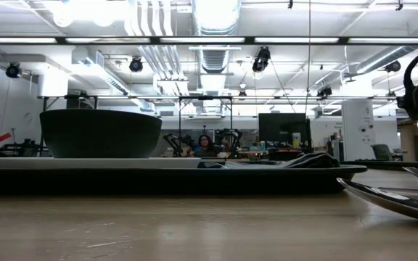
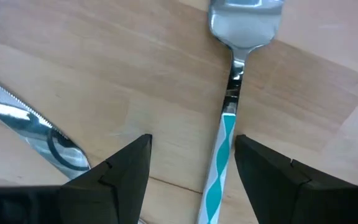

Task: Set up tray
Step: Put the blue fork on the gray napkin

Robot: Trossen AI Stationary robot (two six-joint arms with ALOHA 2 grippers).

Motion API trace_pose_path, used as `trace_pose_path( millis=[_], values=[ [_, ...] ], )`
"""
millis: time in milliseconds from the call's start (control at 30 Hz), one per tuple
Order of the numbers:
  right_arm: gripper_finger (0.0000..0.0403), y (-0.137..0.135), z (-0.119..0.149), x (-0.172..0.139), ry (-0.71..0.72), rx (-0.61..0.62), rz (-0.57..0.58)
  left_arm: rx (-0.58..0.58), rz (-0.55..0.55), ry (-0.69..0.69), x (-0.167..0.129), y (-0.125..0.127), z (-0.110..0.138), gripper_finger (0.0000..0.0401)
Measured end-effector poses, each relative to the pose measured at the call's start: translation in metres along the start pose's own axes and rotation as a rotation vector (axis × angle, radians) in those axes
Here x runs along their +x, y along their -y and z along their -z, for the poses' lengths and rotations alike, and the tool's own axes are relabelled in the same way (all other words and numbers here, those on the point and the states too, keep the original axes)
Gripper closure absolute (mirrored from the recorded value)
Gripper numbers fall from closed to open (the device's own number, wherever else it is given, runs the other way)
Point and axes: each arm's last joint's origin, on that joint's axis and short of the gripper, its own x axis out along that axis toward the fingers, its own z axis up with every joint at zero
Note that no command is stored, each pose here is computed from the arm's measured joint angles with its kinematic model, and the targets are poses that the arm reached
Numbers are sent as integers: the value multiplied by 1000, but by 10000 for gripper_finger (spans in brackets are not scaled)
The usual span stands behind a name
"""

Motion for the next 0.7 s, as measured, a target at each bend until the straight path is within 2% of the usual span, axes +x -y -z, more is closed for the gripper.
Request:
trace_pose_path(
  millis=[700],
  values=[
    [183, -1, 0, 0, 6, -39, -15, 0, 0, 0, 0, 0, 0, 281]
  ],
)
